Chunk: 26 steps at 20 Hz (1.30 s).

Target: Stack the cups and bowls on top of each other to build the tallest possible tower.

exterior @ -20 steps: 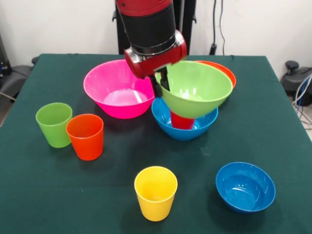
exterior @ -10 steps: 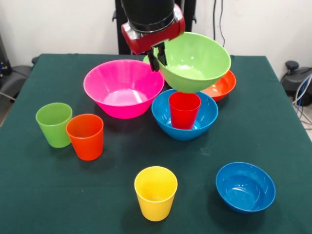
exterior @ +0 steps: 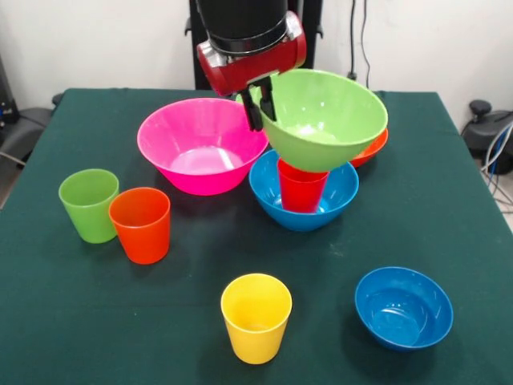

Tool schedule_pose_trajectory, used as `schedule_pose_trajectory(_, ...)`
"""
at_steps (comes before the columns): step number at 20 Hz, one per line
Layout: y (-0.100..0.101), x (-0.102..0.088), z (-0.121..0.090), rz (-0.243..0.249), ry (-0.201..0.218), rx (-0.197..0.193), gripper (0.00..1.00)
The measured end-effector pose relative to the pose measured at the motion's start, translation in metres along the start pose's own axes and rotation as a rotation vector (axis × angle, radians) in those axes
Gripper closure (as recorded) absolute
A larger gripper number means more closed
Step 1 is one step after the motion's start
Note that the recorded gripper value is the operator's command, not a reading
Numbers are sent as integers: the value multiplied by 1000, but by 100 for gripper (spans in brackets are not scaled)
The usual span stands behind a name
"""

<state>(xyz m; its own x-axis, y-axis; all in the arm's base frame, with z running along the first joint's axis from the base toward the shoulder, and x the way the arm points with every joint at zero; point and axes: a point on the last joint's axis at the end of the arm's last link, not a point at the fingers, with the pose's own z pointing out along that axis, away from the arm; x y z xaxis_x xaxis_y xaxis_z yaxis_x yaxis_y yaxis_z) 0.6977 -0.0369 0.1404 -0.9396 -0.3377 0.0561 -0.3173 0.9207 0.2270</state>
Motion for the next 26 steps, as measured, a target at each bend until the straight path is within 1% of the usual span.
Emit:
schedule_pose_trajectory(2, -3, -2, 0, 3, -26, 12, 100)
schedule_pose_trajectory(3, -8, -4, 1, 7, -56, 24, 100)
schedule_pose_trajectory(5, -10, -4, 1, 10, -67, 28, 100)
schedule_pose_trajectory(7, -15, -1, 3, 18, -88, 36, 100)
schedule_pose_trajectory(9, -17, 0, 4, 21, -91, 37, 100)
schedule_pose_trajectory(21, -19, 11, 12, 32, -67, 38, 100)
schedule_pose_trajectory(25, -15, 13, 14, 38, -66, 24, 100)
schedule_pose_trajectory(26, -11, 14, 13, 44, -66, 11, 100)
